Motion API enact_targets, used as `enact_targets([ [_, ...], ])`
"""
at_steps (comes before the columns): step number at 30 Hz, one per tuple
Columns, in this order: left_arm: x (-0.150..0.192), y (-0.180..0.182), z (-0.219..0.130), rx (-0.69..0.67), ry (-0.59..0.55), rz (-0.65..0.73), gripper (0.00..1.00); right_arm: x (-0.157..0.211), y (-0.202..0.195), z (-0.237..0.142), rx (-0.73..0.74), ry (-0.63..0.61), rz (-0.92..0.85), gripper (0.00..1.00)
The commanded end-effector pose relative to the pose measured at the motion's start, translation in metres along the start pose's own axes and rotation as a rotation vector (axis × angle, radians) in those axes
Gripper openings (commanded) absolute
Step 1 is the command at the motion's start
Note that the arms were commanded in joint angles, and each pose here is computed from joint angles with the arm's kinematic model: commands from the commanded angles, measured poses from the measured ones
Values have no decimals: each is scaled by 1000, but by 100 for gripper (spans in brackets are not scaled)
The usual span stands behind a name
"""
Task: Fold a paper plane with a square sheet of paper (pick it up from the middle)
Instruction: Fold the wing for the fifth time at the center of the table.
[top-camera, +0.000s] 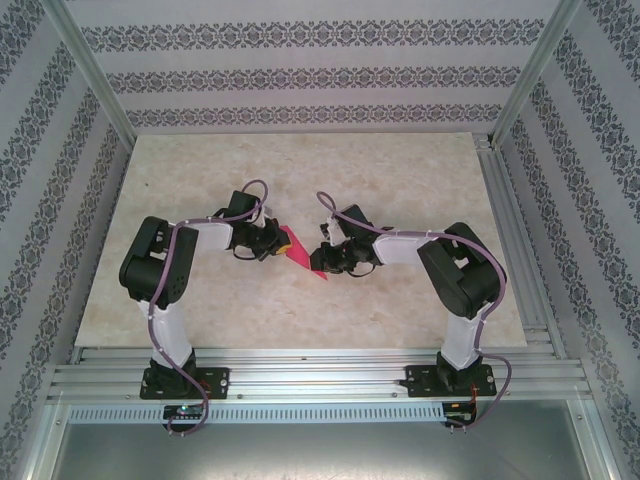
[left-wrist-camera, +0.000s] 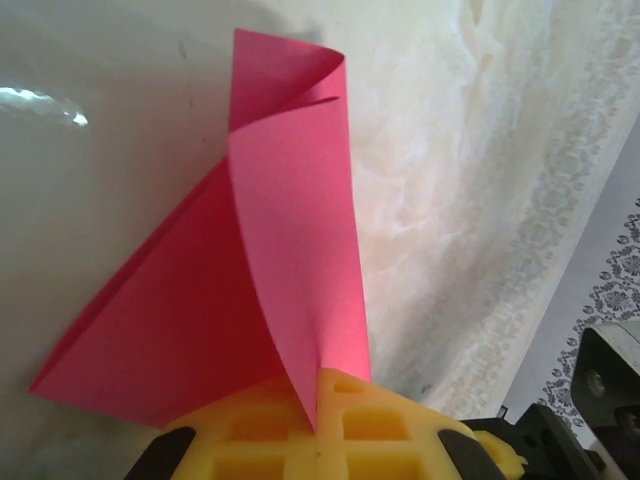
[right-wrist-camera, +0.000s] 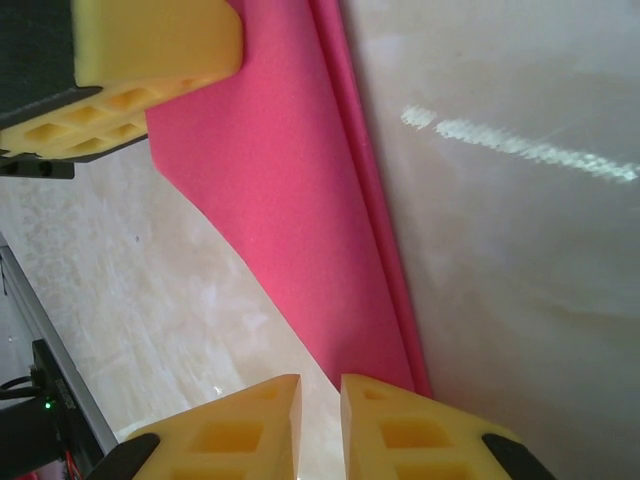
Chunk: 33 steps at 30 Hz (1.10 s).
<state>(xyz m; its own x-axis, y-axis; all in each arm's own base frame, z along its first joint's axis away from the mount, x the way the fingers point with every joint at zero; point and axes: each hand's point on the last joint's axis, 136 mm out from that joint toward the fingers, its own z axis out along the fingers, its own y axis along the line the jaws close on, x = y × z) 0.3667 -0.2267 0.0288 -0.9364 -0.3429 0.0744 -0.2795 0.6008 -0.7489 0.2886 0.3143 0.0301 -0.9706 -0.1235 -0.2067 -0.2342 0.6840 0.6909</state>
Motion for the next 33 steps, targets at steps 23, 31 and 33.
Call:
enact_targets([
  [23, -14, 8, 8, -52, 21, 46, 2, 7, -3, -19, -22, -27, 96, 19],
  [31, -16, 8, 10, -61, 29, 51, 2, 0, -4, -17, -28, -32, 97, 18],
  [33, -16, 6, 10, -56, 34, 53, 2, 0, 3, -15, -74, -16, 102, 18],
])
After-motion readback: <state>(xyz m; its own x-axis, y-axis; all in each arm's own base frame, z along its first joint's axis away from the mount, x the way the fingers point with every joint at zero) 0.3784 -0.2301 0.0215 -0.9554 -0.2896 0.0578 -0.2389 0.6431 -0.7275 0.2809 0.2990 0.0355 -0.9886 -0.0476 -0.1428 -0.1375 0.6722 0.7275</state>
